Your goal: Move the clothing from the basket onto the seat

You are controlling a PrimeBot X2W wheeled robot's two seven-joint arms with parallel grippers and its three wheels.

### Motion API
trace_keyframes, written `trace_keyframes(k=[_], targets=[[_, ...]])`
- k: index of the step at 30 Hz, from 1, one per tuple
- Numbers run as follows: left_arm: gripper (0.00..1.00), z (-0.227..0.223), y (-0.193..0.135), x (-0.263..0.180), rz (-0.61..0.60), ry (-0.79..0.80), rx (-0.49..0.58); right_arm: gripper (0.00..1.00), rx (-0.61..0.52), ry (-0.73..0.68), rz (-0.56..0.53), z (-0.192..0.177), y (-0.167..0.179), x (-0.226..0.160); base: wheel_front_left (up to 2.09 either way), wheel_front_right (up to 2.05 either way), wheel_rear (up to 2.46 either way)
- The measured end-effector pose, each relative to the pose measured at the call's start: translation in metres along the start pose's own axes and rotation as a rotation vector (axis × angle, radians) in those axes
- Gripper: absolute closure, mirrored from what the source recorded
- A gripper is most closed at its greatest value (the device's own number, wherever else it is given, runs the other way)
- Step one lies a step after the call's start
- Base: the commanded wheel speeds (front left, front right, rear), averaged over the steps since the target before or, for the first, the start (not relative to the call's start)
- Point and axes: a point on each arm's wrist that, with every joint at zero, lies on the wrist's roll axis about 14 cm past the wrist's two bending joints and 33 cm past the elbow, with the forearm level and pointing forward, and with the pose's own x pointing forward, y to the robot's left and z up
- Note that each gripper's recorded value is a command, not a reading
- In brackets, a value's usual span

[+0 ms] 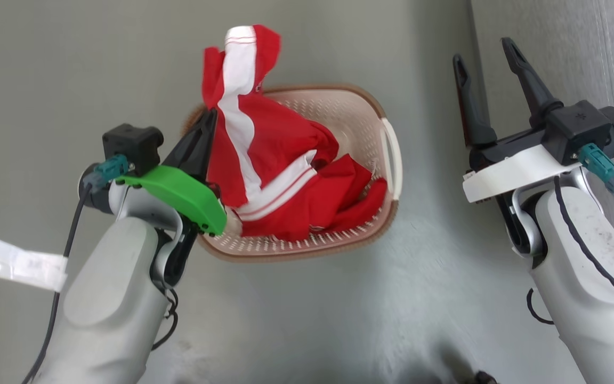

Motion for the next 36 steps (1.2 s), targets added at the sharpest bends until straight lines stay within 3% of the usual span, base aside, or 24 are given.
trace_keyframes(k=[12, 19, 27, 36], targets=[[1.00, 0.082, -0.010, -0.066, 0.053, -0.245, 0.044, 0.00, -0.003, -0.143, 0.177, 0.065, 0.057, -0.014, 0.00, 0.00, 0.00], [1.00, 0.126, -0.031, -0.099, 0.032, -0.363, 0.102, 0.00, 0.080, -0.202, 0.307, 0.095, 0.105, -0.036, 0.00, 0.00, 0.00], [1.00, 0.152, -0.051, -0.138, 0.016, -0.426, 0.170, 0.00, 0.077, -0.267, 0.487, 0.126, 0.166, -0.071, 0.00, 0.00, 0.00], [1.00, 0.160, -0.088, -0.171, -0.030, -0.449, 0.213, 0.00, 0.061, -0.270, 0.644, 0.132, 0.220, -0.122, 0.00, 0.00, 0.00]])
